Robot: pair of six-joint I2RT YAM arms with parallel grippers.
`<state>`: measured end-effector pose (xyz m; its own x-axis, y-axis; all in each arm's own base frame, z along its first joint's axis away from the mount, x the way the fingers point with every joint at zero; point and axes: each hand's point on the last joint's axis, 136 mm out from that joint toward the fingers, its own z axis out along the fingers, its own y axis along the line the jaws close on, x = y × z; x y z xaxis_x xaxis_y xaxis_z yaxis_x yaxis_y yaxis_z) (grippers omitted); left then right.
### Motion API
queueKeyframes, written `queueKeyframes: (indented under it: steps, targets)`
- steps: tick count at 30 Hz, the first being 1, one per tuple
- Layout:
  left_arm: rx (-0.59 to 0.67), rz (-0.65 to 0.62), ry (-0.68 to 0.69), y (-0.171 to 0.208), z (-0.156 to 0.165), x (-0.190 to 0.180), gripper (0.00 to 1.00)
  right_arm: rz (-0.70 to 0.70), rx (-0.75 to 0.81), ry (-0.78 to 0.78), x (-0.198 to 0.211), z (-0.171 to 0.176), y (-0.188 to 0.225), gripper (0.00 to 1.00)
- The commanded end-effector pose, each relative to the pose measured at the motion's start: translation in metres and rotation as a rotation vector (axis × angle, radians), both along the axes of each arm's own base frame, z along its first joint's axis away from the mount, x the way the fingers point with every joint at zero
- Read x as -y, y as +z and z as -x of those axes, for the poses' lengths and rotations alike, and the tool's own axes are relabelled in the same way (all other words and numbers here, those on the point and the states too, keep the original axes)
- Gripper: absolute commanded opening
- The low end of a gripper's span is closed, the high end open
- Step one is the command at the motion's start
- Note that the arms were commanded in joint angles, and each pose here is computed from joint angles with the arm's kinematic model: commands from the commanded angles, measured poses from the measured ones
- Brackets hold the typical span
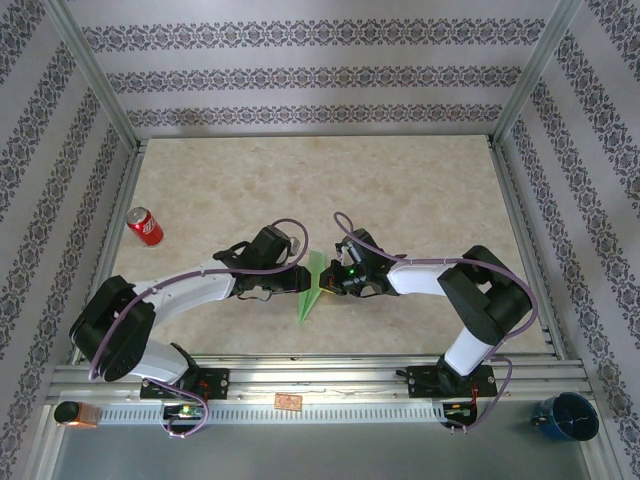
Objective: Fold a paper plane with a square sheet of paper (pick it up from the middle)
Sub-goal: Turn over a paper plane at the center of the table.
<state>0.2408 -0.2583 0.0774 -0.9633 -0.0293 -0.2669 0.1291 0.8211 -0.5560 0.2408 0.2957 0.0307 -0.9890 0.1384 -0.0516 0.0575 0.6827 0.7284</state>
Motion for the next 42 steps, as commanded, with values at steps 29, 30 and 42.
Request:
queueKeyframes:
  steps: [29, 30, 42]
  targets:
    - [-0.077, -0.014, -0.073, -0.024, 0.010, 0.011, 0.38, -0.024, 0.011, 0.008, -0.007, -0.004, 0.006, 0.03]
    - [-0.078, -0.014, -0.076, -0.024, 0.011, 0.011, 0.39, -0.024, 0.009, 0.009, -0.007, -0.004, 0.006, 0.04]
    - [-0.078, -0.018, -0.069, -0.022, 0.024, 0.005, 0.43, -0.021, 0.009, 0.010, -0.007, -0.005, 0.006, 0.03]
